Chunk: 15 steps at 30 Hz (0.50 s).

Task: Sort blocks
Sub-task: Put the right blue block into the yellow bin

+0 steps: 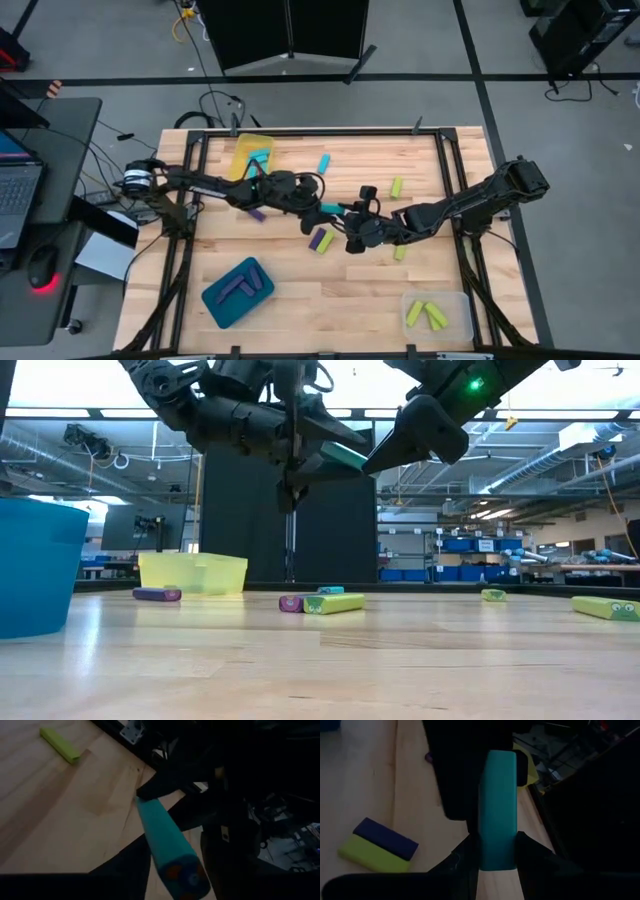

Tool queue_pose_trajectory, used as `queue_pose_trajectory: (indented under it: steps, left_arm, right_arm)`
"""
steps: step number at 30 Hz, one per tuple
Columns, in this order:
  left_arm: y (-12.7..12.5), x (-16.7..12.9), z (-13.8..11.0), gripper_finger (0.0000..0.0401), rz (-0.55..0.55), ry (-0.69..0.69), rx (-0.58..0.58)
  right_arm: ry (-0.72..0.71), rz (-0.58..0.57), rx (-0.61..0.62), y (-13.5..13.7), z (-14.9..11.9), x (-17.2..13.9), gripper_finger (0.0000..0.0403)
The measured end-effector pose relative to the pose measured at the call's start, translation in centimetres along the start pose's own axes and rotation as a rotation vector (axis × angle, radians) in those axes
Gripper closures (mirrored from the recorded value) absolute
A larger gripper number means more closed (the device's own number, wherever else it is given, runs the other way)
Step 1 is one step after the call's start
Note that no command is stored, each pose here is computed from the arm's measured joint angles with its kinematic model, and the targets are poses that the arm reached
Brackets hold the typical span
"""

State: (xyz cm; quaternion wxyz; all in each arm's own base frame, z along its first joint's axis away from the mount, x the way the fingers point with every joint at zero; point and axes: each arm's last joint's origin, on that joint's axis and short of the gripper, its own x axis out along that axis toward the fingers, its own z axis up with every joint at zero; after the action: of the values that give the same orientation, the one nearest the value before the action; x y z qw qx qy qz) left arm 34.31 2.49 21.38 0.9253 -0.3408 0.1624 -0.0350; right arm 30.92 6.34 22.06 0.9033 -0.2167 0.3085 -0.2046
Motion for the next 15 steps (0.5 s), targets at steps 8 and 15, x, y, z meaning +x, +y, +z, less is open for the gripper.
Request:
queue_pose_trajectory:
  steps: [8,15]
  left_arm:
    - [0.72,-0.23,0.45,0.0253,0.013,-0.002,-0.016]
    - [0.78,-0.27,0.58,0.0253,0.007,-0.005,-0.015]
  right_arm:
    - [0.007,0.009,-0.015,0.03,-0.09,0.00,0.0296]
    - [0.009,0.020,-0.018,0.07,-0.13,0.00,0.0296]
